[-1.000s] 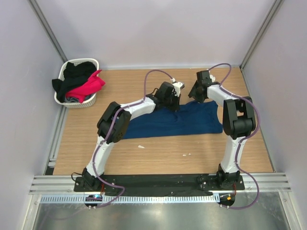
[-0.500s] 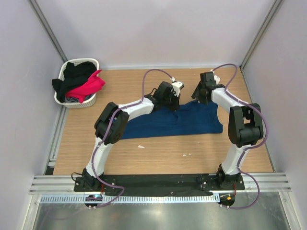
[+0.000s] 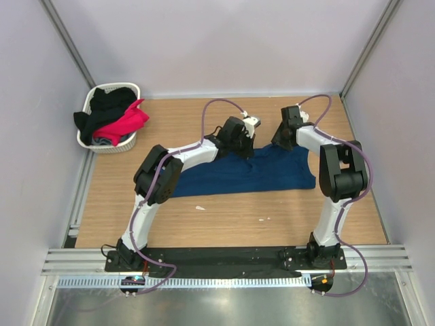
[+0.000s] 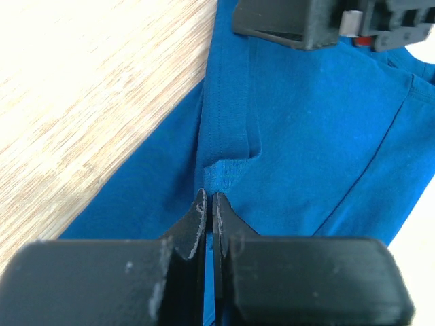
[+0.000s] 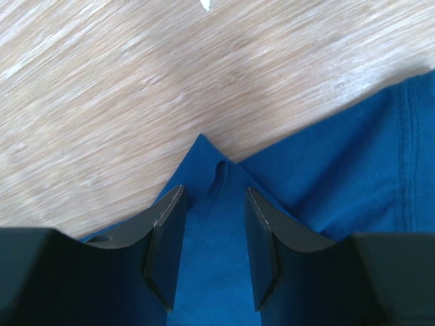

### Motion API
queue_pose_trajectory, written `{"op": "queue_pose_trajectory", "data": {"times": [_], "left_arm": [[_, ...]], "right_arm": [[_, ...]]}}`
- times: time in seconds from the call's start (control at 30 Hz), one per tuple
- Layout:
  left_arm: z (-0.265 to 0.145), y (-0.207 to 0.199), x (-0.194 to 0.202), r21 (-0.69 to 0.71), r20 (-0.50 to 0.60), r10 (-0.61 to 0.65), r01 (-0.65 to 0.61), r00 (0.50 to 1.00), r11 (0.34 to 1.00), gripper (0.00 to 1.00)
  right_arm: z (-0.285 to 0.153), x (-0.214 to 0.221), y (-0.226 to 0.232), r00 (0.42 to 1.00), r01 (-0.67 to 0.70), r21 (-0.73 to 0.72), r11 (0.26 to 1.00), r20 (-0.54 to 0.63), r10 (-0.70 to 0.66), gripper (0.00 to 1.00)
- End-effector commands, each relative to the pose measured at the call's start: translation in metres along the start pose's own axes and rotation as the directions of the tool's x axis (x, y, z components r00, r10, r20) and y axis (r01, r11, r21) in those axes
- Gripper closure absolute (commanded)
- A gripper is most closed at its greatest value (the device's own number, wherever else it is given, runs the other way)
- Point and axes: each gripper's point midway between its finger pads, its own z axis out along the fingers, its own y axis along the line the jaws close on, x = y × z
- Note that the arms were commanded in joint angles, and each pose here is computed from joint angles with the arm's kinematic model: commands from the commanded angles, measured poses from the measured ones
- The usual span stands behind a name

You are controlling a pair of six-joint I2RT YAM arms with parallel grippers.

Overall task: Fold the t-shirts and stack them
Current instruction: Fold the tshirt

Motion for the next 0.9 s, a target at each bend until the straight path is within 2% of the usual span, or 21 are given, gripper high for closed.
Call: {"op": "queue_pose_trajectory", "data": {"times": [0.0, 0.17, 0.3, 0.43, 0.87], "left_arm": [[-0.021, -0.014, -0.034, 0.029, 0.087, 0.049, -0.051, 0.995, 0.998, 1.0], [-0.023, -0.014, -0.032, 0.024, 0.081, 0.06, -0.062, 0.995, 0.998, 1.0], [-0.022, -0.014, -0.032, 0.025, 0.08, 0.061, -0.064, 0.995, 0.998, 1.0], [-0.023, -0.014, -0.033, 0.025, 0.082, 0.063, -0.066, 0.995, 0.998, 1.0], [-0.037, -0.017, -0.048, 0.011, 0.109, 0.063, -0.065, 0.992, 0.998, 1.0]], "right_arm": [[0.005, -0.027, 0.005, 0.996, -0.005, -0.009, 1.0, 0.089, 0.006, 0.55], [0.009, -0.031, 0.004, 0.994, -0.009, 0.003, 1.0, 0.106, 0.008, 0.64], [0.008, -0.038, 0.003, 0.991, -0.016, 0.007, 1.0, 0.134, 0.015, 0.83], [0.004, -0.045, 0.004, 0.989, -0.01, 0.012, 1.0, 0.149, 0.008, 0.97], [-0.052, -0.059, -0.002, 0.979, 0.002, 0.015, 1.0, 0.203, -0.005, 0.99]]}}
